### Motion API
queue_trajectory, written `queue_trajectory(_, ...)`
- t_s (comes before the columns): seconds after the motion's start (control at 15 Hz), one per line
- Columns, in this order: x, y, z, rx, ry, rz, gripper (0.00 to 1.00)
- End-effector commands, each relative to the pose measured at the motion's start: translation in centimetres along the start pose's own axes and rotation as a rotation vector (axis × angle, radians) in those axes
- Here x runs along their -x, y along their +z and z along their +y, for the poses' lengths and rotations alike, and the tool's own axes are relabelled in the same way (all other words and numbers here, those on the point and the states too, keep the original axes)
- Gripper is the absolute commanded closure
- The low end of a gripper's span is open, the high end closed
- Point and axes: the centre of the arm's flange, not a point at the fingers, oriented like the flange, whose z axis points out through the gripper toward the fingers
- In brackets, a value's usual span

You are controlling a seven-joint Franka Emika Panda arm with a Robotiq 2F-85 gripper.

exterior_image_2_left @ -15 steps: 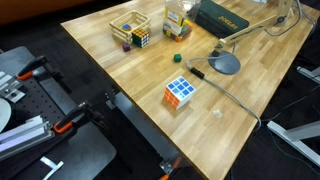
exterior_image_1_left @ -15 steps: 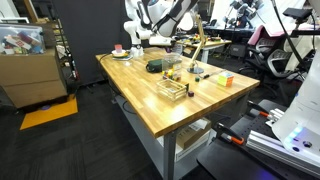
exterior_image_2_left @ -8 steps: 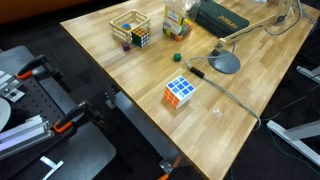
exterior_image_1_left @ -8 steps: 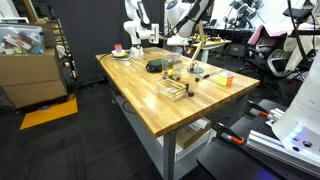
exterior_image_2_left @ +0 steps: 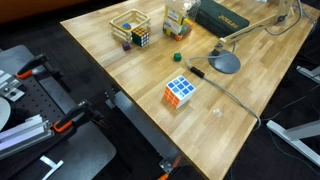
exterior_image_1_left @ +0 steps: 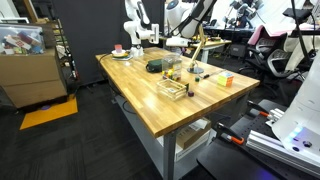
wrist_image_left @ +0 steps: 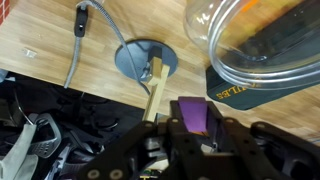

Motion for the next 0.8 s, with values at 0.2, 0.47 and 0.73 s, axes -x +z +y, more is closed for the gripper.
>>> queue_trajectory(0.2,1.3,-2.0,-1.7,-0.137,-0.004,-0.070,0.93)
queue_trajectory(0.47,2.3,-2.8,-2.9,-0.187,-0.025,-0.105,0.93)
queue_trajectory(0.73,2.5,-2.7,-3.5,-0.183,-0.041,-0.134,0.47)
